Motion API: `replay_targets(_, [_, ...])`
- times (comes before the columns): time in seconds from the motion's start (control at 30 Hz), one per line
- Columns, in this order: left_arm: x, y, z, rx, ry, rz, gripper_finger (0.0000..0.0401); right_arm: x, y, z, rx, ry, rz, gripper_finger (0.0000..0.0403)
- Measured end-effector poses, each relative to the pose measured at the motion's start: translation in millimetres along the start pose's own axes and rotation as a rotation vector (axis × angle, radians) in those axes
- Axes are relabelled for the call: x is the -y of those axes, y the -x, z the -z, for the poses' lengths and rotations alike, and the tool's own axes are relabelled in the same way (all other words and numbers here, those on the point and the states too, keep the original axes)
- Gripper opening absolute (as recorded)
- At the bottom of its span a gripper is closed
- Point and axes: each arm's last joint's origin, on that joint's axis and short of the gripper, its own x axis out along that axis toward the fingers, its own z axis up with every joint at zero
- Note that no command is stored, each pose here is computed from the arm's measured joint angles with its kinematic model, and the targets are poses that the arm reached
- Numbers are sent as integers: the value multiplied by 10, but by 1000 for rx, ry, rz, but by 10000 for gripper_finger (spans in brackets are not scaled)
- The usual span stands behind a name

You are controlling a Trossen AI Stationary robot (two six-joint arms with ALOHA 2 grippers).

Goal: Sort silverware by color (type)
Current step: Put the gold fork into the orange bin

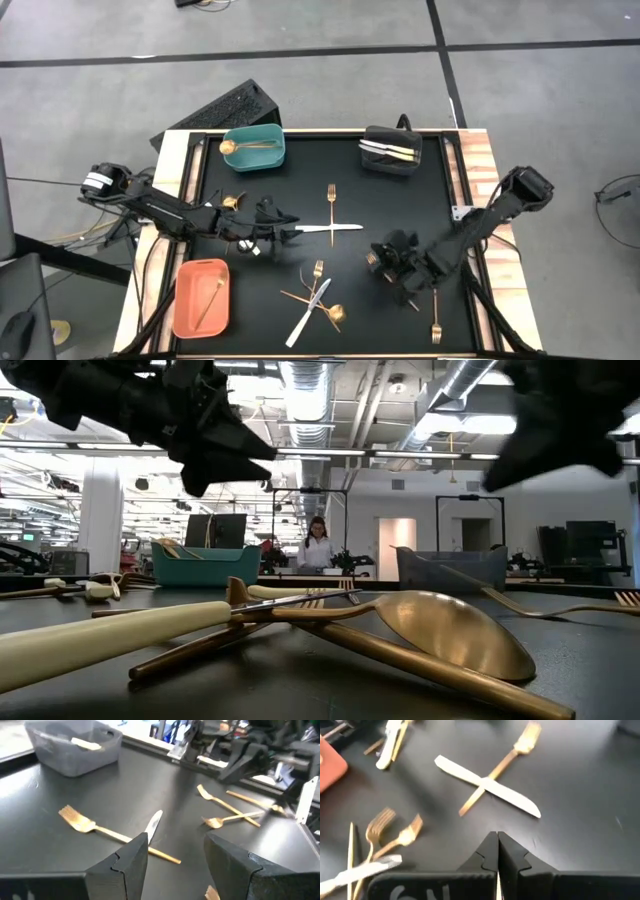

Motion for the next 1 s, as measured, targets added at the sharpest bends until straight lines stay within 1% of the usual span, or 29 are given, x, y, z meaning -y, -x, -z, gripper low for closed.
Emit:
replay_targets(0.13, [25, 10, 6, 4, 0, 6, 178, -117, -181, -215, 86, 38, -51, 22])
replay_targets(0.27, [62, 21, -19, 35, 8, 24, 178, -193, -307, -455, 228, -5, -62, 22])
replay_targets(0.37, [119, 41, -49, 76, -11, 60, 178, -216, -386, -592, 261, 23, -78, 23])
replay_targets(0.47, [149, 54, -39, 74, -29, 73, 178, -184, -484, -656, 175, 80, -122, 29])
replay_targets(0.57, [147, 56, -10, 50, -42, 63, 178, -108, -567, -632, -1, 124, -166, 42])
replay_targets(0.67, [126, 54, 22, 26, -44, 27, 178, -14, -598, -557, -185, 132, -163, 57])
replay_targets(0.77, [112, 53, 40, 14, -31, 0, 178, 43, -547, -440, -320, 152, -136, 70])
replay_targets(0.87, [105, 53, 53, 3, -17, -10, 178, 63, -470, -333, -406, 160, -116, 85])
replay_targets(1.0, [103, 53, 55, 1, -11, -11, 178, 20, -438, -150, -473, 157, -105, 107])
